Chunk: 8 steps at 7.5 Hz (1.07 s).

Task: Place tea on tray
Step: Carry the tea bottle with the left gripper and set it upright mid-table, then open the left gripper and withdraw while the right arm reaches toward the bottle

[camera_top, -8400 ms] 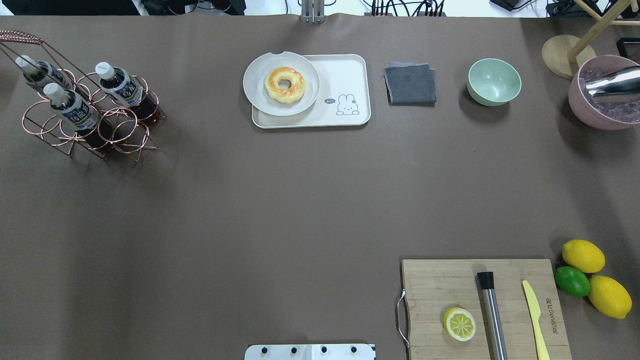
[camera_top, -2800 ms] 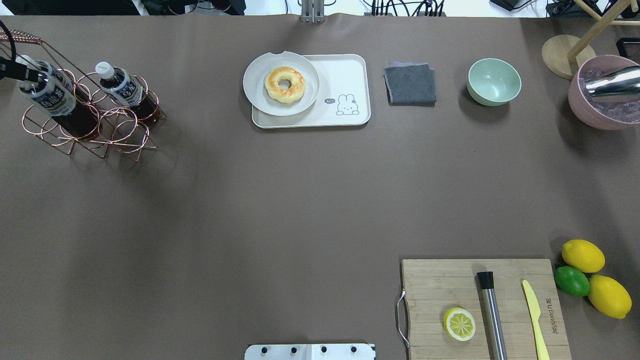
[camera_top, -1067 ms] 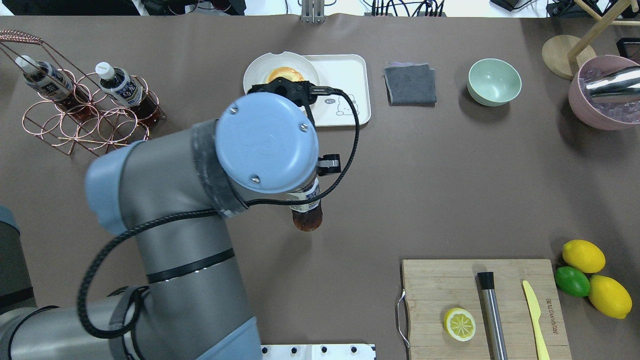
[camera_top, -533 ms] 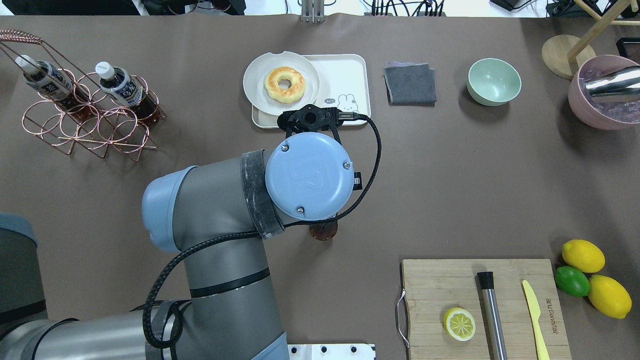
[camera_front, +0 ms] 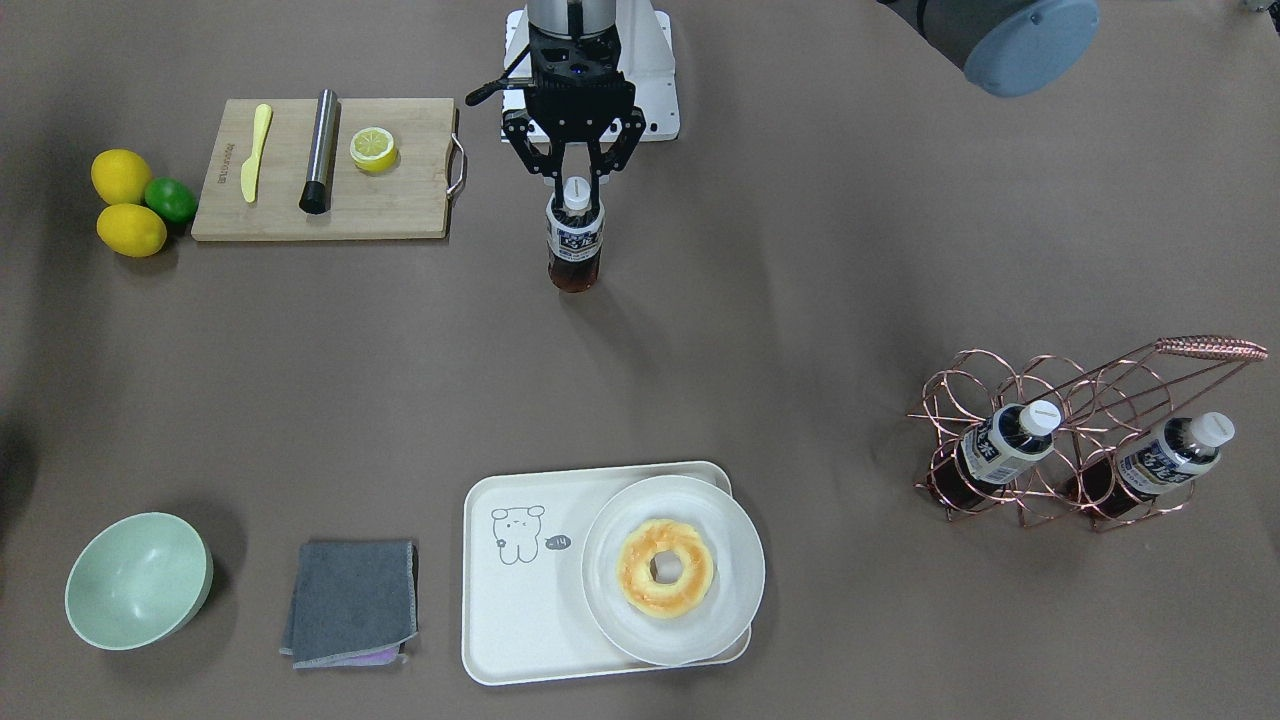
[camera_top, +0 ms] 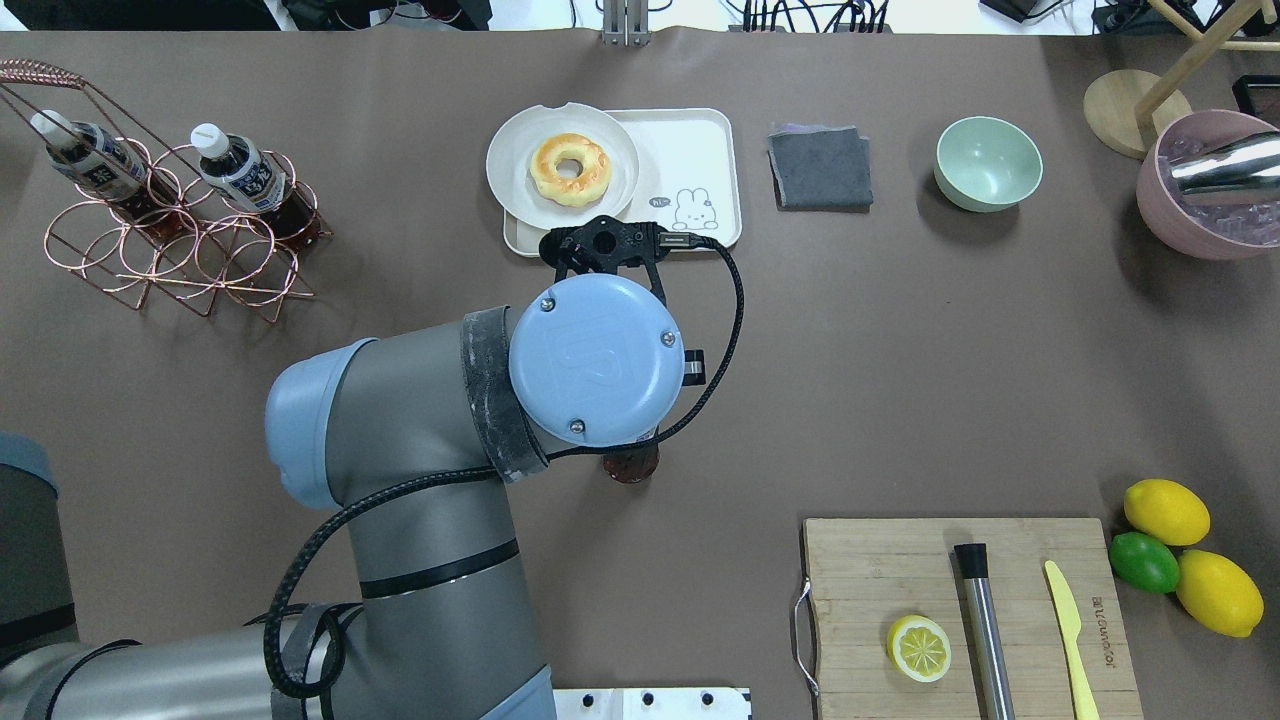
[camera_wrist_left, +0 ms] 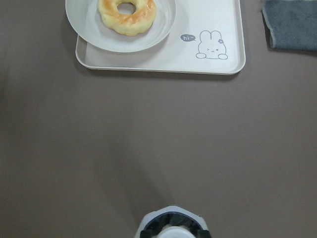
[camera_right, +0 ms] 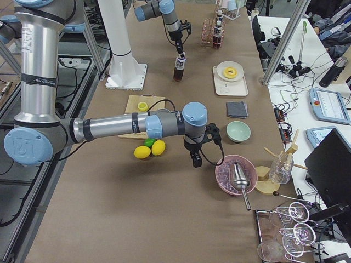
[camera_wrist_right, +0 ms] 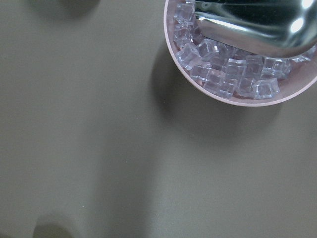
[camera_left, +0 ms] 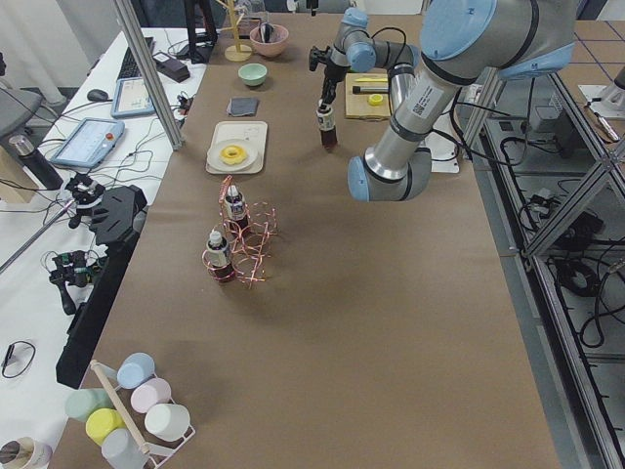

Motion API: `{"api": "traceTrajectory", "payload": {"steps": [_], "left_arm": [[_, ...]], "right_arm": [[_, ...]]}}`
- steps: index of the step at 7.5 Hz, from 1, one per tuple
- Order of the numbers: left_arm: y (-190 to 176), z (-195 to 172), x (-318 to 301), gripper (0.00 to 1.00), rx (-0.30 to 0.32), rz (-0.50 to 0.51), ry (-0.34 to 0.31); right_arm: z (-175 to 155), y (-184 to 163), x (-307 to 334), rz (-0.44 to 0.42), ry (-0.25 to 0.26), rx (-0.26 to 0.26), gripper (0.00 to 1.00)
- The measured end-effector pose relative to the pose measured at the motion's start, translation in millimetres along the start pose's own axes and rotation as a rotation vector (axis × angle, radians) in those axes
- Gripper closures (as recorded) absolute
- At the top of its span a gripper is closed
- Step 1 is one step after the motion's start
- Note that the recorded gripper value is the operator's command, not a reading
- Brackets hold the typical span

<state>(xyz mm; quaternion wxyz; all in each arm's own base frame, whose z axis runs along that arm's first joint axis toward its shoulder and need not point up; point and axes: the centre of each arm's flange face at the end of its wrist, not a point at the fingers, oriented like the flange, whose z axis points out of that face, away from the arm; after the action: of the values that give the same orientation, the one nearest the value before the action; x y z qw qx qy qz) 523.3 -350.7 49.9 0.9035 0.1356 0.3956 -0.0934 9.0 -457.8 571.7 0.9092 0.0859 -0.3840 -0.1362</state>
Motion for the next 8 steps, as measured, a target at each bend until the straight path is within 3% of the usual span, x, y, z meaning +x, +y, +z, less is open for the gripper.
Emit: {"api": "traceTrajectory", "payload": {"steps": [1,2,3,4,6,8], "left_arm": [[0,2,-5,0.75,0.001,0.011,-0.006],[0,5,-9,0.34,0.000,0.020,-0.012],[1,7,-12,0.10,0.000,0.023,-0.015],[1,8,-13,0.04,0.000,0.025,-0.017],[-1,2,-15,0.04,0.005,0.028,-0.006],[-20,-17,-41,0.04,0.032,0.066,0.020]], "right_arm": [[0,0,-1,-0.001,-0.008,0.001,0.00],[0,0,-1,-0.001,-0.013,0.002,0.00],[0,0,-2,-0.002,-0.016,0.002,0.00],[0,0,-2,-0.002,-0.017,0.002,0.00],[-1,-10,-11,0.000,-0.022,0.007,0.00],[-4,-42,-63,0.036,-0.042,0.018,0.00]]}}
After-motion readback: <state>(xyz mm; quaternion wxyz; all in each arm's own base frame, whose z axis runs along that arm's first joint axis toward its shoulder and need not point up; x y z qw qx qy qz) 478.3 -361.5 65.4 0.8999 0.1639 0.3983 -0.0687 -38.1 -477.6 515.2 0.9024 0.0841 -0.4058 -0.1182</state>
